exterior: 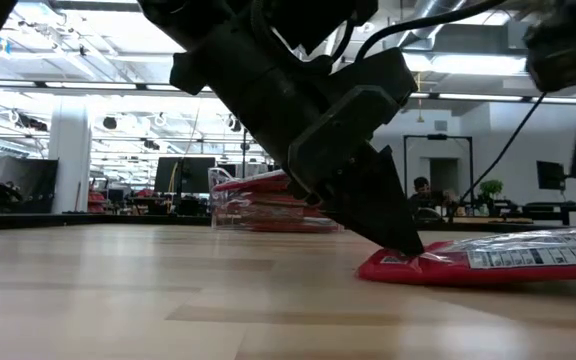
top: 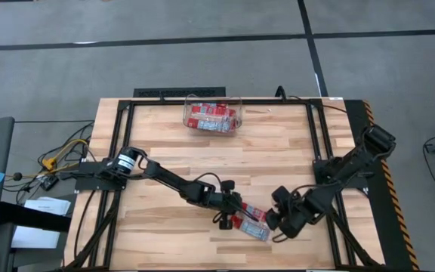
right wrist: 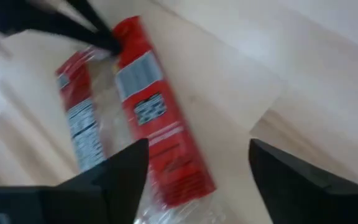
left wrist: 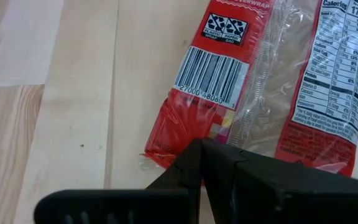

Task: Sort popcorn bags into baskets
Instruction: Put the red popcorn pack into the transparent bin

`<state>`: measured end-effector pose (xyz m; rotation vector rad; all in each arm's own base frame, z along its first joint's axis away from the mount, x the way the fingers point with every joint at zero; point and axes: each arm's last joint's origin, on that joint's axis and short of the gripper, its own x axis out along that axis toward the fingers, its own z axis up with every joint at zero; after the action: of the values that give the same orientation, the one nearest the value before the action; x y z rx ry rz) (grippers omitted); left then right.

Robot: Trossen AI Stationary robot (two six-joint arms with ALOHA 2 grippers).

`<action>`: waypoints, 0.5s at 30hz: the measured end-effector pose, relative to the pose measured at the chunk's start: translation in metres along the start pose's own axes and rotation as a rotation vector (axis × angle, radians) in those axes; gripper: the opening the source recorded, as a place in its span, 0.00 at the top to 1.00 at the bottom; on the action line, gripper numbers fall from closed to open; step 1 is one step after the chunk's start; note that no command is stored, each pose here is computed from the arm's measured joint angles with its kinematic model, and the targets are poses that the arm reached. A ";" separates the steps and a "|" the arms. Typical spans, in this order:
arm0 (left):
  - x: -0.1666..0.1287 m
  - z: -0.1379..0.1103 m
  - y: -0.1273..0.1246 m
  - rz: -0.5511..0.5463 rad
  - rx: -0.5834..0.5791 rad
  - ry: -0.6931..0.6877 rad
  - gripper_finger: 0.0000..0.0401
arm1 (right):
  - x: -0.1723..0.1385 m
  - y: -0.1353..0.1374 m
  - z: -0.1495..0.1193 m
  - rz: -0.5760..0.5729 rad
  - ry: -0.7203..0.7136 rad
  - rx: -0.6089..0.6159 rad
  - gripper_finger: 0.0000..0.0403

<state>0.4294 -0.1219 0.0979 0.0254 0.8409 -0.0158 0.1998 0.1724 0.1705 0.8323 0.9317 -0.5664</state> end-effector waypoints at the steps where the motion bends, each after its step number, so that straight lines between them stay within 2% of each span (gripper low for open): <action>1: 0.000 0.000 0.000 0.000 -0.001 0.000 1.00 | 0.001 -0.001 0.002 -0.012 0.002 0.008 0.24; 5: 0.000 -0.001 0.000 0.001 -0.007 0.001 1.00 | 0.006 -0.001 0.012 -0.041 0.035 0.017 0.17; 9: 0.000 -0.001 0.000 0.005 -0.008 0.001 1.00 | 0.020 0.000 0.011 -0.064 0.135 -0.037 0.16; 15: 0.000 -0.001 0.000 0.013 -0.024 0.001 1.00 | 0.043 0.014 0.006 0.048 0.281 -0.108 0.18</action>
<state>0.4288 -0.1215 0.0970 0.0081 0.8416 0.0069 0.2337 0.1723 0.1403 0.8469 1.1845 -0.3592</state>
